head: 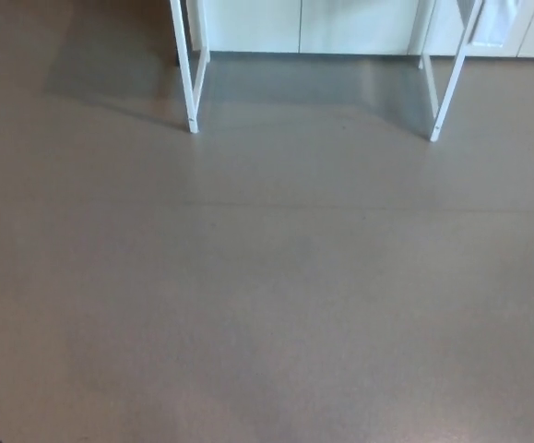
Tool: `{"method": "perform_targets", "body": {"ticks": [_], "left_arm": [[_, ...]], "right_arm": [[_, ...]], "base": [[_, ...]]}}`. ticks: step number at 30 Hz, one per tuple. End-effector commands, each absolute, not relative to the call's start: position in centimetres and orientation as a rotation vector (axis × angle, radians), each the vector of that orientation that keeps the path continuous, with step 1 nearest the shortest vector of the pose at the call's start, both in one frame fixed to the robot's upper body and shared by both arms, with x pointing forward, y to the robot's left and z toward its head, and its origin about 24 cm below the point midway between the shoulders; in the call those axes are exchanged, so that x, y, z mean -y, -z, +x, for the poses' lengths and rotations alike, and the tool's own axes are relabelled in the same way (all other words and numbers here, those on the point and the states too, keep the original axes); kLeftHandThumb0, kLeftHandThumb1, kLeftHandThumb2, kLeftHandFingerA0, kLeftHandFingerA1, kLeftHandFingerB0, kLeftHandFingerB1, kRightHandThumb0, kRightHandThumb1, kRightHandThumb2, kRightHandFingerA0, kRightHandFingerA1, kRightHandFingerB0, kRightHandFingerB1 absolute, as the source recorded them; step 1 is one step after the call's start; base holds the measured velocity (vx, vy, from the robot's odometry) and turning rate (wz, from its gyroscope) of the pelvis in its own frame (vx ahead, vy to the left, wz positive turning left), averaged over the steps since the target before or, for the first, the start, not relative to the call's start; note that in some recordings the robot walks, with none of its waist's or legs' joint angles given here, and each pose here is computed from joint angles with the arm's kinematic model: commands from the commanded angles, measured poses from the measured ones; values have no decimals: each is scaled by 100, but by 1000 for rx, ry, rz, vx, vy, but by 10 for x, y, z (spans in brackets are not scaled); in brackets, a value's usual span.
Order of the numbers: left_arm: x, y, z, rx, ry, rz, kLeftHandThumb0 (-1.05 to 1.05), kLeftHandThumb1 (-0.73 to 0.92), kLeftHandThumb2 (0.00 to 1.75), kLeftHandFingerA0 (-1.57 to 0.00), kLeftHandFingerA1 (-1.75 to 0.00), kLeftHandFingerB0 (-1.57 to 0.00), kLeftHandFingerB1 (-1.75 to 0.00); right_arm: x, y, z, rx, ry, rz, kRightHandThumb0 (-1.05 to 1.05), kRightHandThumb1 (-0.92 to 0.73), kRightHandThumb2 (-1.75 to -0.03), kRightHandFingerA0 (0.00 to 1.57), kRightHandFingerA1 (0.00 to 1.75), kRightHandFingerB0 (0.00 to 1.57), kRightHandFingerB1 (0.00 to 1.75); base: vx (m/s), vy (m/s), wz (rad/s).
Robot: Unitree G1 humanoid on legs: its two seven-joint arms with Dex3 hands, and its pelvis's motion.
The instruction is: The robot walks towards a desk on which a shovel is kept on the left hand side and a container is kept on the right hand side. The robot picks up the shovel using its left hand and places it in the container.
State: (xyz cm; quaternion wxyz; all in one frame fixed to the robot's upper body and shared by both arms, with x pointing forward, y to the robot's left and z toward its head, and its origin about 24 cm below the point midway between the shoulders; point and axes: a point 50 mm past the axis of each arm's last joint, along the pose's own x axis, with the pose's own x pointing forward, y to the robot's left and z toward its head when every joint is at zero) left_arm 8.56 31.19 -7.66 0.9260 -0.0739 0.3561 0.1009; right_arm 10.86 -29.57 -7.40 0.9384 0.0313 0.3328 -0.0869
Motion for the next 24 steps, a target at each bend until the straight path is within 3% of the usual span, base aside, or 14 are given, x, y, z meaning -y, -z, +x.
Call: {"method": "perform_targets", "body": {"ticks": [1, 11, 24], "left_arm": [[-317, 74, 88, -711, -213, -130, -22, 60, 58, -49, -37, -40, -33], [-310, 73, 89, -713, -197, -126, -29, 55, 65, -41, -40, -38, -38], [-276, 75, 100, -703, -137, -152, -28, 56, 64, -40, -39, -40, -38]], "right_arm": [[297, 71, 111, -657, 174, 40, -26, -54, -56, 61, 56, 49, 49], [297, 71, 111, -657, 172, 31, -26, -54, -55, 64, 57, 51, 50], [295, 70, 113, -665, 156, 15, -22, -55, -56, 66, 58, 50, 49]], "base": [[197, 412, 17], [167, 169, -3], [155, -161, 6]]}}
